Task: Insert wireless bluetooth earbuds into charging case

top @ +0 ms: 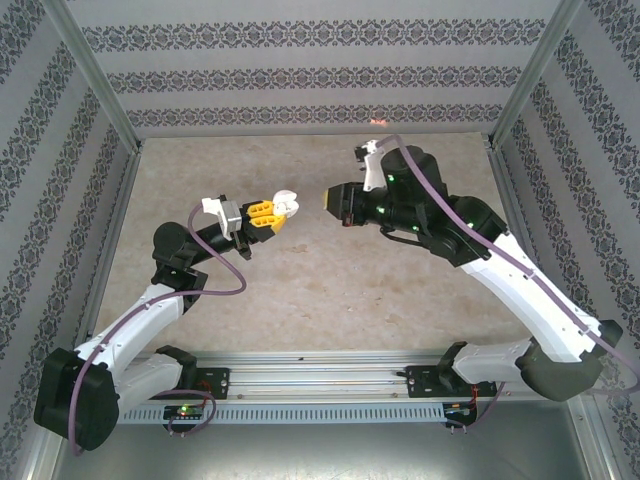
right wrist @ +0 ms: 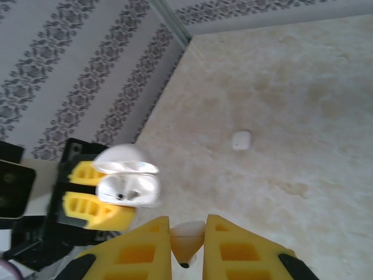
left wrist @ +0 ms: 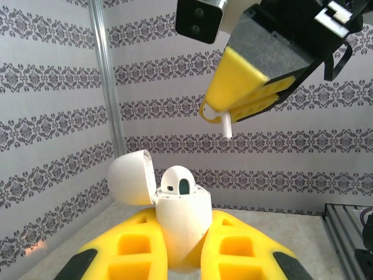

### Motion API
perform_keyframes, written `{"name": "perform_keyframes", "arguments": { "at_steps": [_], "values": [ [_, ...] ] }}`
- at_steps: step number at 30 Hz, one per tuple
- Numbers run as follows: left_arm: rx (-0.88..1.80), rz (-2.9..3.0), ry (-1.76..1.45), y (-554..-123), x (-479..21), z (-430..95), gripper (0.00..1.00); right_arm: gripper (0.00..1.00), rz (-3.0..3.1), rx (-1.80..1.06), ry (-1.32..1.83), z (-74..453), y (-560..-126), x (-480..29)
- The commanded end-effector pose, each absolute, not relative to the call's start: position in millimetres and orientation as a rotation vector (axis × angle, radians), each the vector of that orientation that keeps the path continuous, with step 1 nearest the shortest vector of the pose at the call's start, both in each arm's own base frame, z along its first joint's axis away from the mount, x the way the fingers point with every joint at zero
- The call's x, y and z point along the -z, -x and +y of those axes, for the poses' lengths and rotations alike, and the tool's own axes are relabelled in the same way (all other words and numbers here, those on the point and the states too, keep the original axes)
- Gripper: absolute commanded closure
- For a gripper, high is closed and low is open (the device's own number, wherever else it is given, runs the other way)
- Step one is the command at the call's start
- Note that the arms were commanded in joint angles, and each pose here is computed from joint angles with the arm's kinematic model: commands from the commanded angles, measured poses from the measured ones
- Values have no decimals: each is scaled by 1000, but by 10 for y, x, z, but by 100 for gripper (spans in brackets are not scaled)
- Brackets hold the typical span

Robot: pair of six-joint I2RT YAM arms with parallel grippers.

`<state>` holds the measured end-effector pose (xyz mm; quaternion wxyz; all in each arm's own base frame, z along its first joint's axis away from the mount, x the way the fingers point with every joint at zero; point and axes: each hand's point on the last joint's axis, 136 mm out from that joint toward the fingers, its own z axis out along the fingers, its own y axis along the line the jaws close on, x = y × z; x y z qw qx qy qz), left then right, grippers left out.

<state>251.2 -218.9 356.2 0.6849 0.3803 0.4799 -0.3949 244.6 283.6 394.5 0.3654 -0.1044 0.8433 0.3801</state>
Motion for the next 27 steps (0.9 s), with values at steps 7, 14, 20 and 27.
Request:
{"name": "perform_keyframes", "arguments": {
  "at_steps": [7,14,20,27],
  "values": [
    [855,981,-876,-2394,-3767,-2220,100,86,2082,-1022,302,3229,-2469,-4128],
    [859,978,-879,-2381,-3769,-2236,100,86,2077,-1028,275,3271,-2486,-4083],
    [861,981,-875,-2370,-3762,-2238,100,86,2087,-1021,257,3301,-2509,-3998],
    [866,995,-857,-2388,-3761,-2237,100,87,2119,-1016,258,3366,-2480,-3860]
  ]
}}
